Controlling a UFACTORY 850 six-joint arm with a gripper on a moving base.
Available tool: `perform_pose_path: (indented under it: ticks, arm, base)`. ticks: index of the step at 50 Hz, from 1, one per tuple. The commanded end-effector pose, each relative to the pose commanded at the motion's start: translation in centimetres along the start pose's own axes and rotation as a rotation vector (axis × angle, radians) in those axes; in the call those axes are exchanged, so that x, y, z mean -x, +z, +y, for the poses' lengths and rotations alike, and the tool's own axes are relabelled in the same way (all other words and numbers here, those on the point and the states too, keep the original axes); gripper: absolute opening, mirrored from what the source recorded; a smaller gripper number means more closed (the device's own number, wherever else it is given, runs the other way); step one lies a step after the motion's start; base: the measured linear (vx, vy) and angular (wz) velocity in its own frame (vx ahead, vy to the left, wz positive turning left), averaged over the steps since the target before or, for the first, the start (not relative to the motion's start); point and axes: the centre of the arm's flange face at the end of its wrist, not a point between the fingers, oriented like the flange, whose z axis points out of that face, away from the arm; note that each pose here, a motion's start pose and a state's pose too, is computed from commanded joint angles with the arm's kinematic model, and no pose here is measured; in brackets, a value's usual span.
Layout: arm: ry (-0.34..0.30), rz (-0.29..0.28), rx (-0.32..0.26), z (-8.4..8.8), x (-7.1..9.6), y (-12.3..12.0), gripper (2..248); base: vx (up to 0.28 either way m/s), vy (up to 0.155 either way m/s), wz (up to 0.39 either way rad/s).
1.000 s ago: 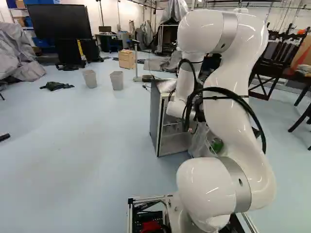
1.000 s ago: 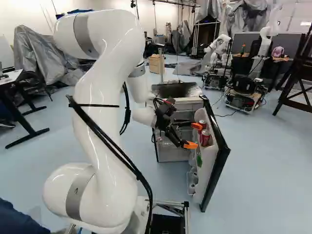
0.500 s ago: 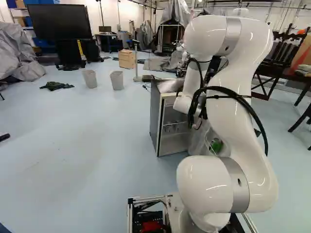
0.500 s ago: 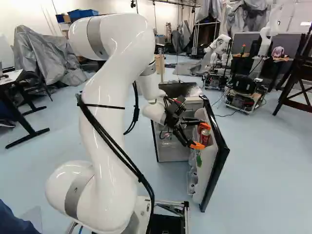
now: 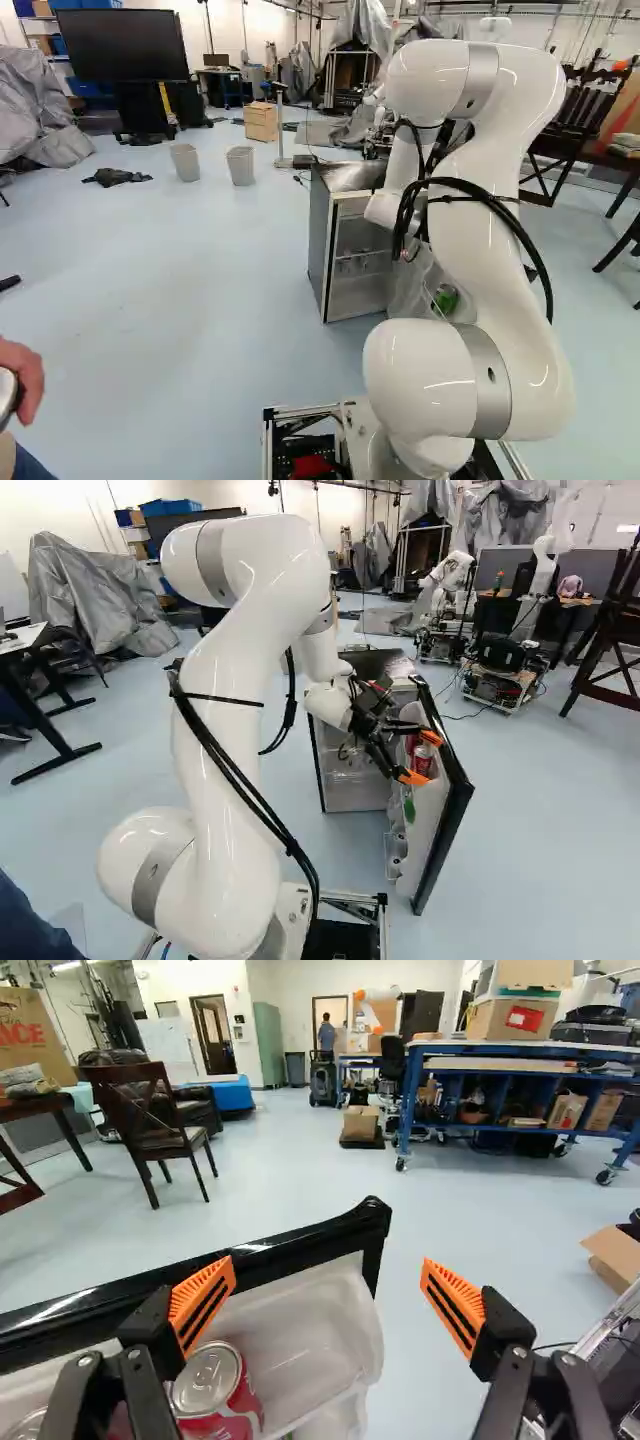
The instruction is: Grab a drink from the fridge
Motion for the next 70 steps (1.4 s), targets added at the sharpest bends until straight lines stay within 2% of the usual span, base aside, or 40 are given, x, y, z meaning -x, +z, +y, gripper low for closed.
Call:
perform_pose_path:
  ticks: [44, 70]
  arm:
    - [0.097, -0.011, 0.075, -4.9, -1.1, 3.6, 247]
    - [0.175, -0.015, 0.132, -8.6, -2.1, 7.0, 247]
  base:
    - [0.000, 0.000, 0.000]
    - [0.000, 0.000, 0.000]
